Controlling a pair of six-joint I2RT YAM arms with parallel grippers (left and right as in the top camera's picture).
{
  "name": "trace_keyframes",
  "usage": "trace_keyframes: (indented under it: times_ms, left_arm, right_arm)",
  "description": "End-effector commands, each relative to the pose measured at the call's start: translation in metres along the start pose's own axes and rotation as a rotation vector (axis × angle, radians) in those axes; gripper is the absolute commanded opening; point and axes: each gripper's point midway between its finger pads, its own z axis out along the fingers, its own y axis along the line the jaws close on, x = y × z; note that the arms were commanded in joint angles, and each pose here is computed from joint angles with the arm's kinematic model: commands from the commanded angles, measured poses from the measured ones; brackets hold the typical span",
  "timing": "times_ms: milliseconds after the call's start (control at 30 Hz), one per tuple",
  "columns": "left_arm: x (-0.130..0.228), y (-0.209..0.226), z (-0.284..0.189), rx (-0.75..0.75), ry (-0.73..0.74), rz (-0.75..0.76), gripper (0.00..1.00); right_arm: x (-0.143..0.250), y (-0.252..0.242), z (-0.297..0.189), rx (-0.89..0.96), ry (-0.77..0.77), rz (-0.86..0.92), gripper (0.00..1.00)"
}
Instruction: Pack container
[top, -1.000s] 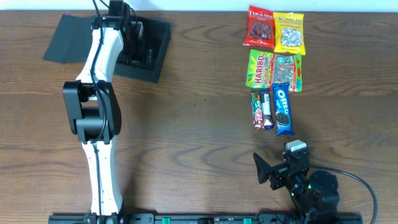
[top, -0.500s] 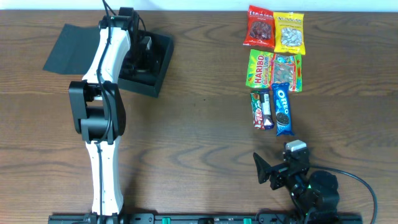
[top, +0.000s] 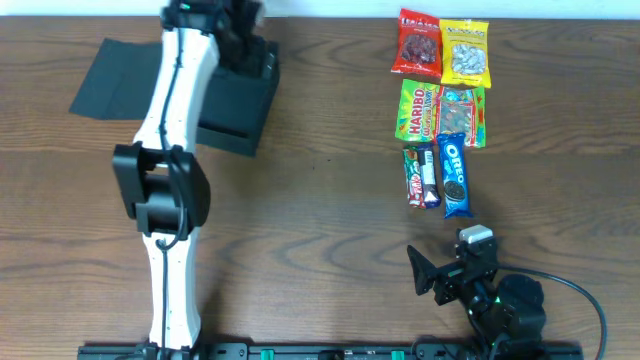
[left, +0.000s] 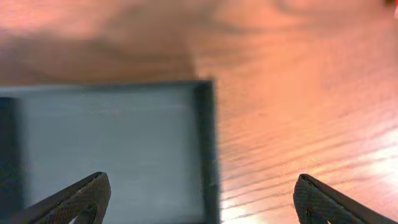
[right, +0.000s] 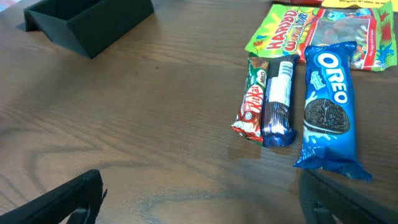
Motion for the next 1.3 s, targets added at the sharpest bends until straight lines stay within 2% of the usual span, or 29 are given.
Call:
trace_keyframes:
  times_ms: [0, 33, 100, 167, 267, 333, 400, 467, 600, 833, 1267]
  left_arm:
    - [0.028, -0.017, 0.025, 0.041, 0.090, 0.040, 1.00]
    - [0.034, -0.020, 0.030, 0.038, 0.110, 0.044, 1.00]
    - [0.045, -0.021, 0.039, 0.012, 0.144, 0.053, 0.90]
    - [0.053, -0.019, 0.045, -0.014, 0.167, 0.058, 0.71]
    - [0.055, -0.020, 0.046, -0.016, 0.173, 0.049, 0.35]
    - [0.054, -0.020, 0.046, -0.016, 0.173, 0.049, 0.17]
    - [0.054, -0.020, 0.046, -0.016, 0.173, 0.050, 0.06]
    - [0.053, -0.022, 0.047, -0.016, 0.168, 0.062, 0.06]
    - [0.051, -0.038, 0.050, 0.000, 0.164, 0.194, 0.06]
    - [0.065, -0.095, 0.057, 0.056, 0.220, 0.446, 0.06]
    - [0.160, -0.207, 0.042, 0.001, 0.546, 0.772, 0.06]
  right_arm:
    - [0.001, 0.001, 0.000, -0.005, 0.000, -0.017, 0.99]
    - [0.001, 0.001, 0.000, -0.005, 0.000, -0.017, 0.99]
    - [0.001, 0.001, 0.000, -0.005, 0.000, -0.017, 0.99]
    - [0.001, 0.001, 0.000, -0.005, 0.000, -0.017, 0.99]
    - [0.001, 0.001, 0.000, -0.005, 0.000, -0.017, 0.99]
    - [0.001, 0.001, 0.000, -0.005, 0.000, -0.017, 0.99]
    - [0.001, 0.001, 0.000, -0.005, 0.000, -0.017, 0.99]
    - [0.001, 0.001, 0.000, -0.005, 0.000, -0.017, 0.99]
    - [0.001, 0.001, 0.000, -0.005, 0.000, -0.017, 0.99]
    - [0.001, 0.001, 0.000, -0.005, 0.000, -0.017, 0.99]
    - [0.001, 0.001, 0.000, -0.005, 0.000, -0.017, 0.99]
